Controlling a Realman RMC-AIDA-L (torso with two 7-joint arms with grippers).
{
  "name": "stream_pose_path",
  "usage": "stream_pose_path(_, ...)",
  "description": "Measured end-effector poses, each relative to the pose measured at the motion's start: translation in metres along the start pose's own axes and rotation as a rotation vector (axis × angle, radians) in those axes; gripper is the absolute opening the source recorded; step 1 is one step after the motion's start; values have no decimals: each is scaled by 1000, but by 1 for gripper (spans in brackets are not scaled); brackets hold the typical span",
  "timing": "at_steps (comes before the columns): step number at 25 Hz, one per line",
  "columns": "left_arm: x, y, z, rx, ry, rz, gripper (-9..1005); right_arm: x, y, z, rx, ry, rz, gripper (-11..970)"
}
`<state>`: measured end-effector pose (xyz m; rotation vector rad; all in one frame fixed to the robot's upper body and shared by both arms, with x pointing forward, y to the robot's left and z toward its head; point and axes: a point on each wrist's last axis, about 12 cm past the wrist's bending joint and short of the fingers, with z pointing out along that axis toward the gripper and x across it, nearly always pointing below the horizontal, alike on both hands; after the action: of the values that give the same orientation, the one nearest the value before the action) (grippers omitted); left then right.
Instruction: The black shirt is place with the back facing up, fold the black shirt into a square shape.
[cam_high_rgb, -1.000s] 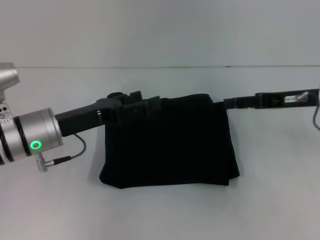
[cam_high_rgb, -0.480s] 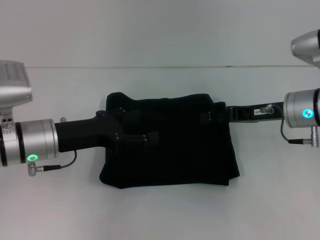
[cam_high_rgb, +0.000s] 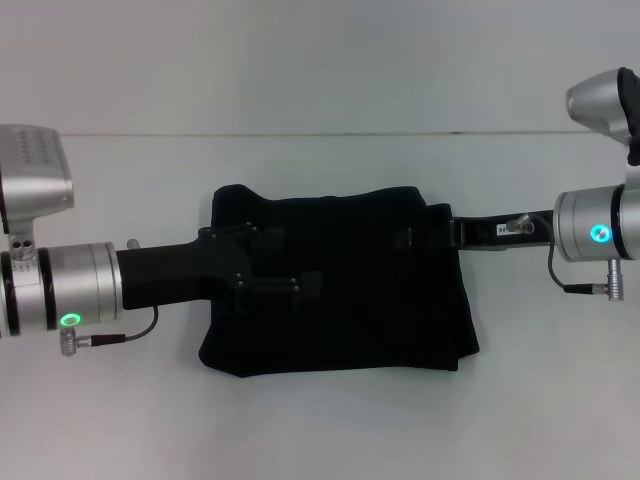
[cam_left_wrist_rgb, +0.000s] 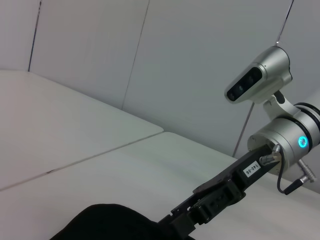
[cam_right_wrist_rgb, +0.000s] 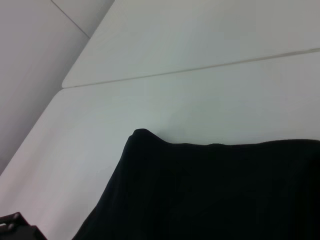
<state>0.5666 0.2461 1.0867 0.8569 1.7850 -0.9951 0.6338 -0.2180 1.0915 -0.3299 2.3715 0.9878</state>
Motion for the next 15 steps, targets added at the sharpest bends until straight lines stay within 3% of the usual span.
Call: stream_pose_path(15, 3, -3, 4, 13, -3, -14, 931, 1, -6, -7, 13, 15, 26, 703)
